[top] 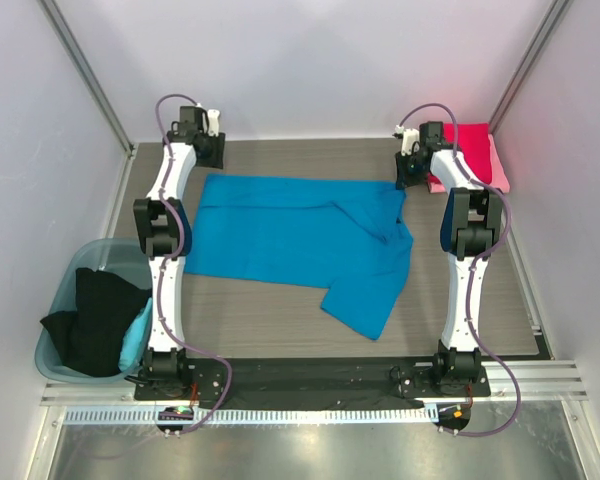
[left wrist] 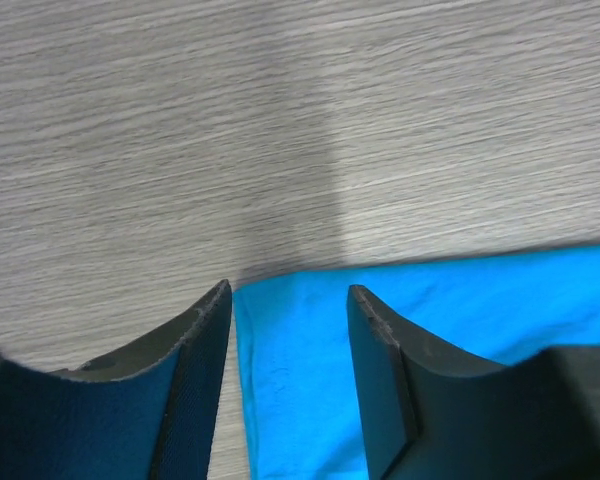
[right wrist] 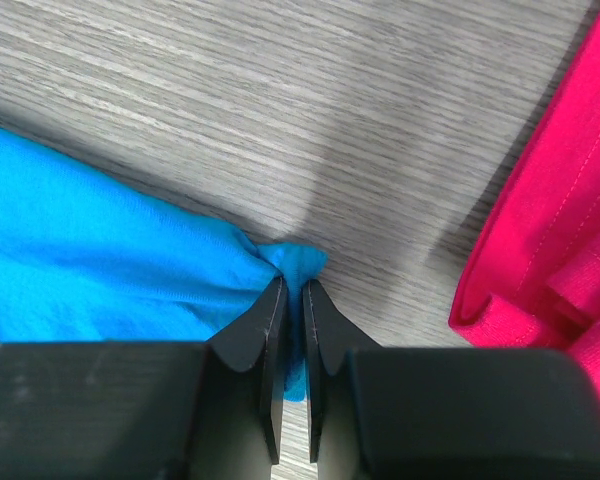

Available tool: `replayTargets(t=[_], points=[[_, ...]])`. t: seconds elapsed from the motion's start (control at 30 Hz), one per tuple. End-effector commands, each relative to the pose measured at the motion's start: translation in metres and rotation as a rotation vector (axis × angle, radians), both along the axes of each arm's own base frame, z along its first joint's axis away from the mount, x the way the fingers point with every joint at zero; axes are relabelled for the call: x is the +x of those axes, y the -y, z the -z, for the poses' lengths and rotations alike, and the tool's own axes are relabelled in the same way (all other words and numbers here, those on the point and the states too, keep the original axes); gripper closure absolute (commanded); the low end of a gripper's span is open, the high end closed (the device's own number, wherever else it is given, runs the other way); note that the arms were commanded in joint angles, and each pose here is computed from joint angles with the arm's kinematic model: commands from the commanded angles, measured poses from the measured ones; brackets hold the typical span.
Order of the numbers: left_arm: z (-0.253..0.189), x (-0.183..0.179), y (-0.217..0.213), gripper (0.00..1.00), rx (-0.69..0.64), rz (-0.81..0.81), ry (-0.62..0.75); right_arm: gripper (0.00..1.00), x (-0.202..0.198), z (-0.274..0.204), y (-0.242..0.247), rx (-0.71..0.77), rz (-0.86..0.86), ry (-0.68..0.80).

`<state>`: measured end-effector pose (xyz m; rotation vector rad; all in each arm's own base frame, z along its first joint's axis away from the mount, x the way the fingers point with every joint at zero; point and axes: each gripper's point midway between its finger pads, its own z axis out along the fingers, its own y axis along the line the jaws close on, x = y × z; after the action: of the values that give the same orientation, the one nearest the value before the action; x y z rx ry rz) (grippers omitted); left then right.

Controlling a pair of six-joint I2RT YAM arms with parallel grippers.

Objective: Fold and stack the t-shirts
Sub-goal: Fold the tshirt

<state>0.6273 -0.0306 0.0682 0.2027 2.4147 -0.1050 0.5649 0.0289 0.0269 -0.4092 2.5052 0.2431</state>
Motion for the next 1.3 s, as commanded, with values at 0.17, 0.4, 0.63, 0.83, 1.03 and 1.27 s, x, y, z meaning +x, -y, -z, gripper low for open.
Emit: replayTargets(t=[0.17, 0.4, 0.63, 0.83, 1.03, 1.27], points=[[-0.029, -0.002, -0.004, 0.58, 0.016, -0.002, 0.038, 0.84, -0.012, 0.012, -0.002, -0.033, -0.011, -0.046], [-0.015, -0.003, -0.01, 0.59, 0.027, -0.008, 0.015, 0.84, -0.014, 0.012, -0.001, -0.041, -0.011, -0.048], [-0.003, -0.009, -0.013, 0.59, 0.035, -0.013, -0.022, 0.85, -0.014, 0.013, 0.0, -0.046, -0.01, -0.05], [0.003, -0.01, -0.016, 0.59, 0.043, -0.009, -0.034, 0.84, -0.015, 0.015, 0.0, -0.047, -0.01, -0.053], [0.014, -0.013, -0.018, 0.64, 0.058, -0.008, -0.06, 0.84, -0.014, 0.015, 0.0, -0.048, -0.011, -0.051], [0.026, -0.016, -0.024, 0.66, 0.082, -0.009, -0.083, 0.84, -0.014, 0.017, 0.001, -0.052, -0.01, -0.055]])
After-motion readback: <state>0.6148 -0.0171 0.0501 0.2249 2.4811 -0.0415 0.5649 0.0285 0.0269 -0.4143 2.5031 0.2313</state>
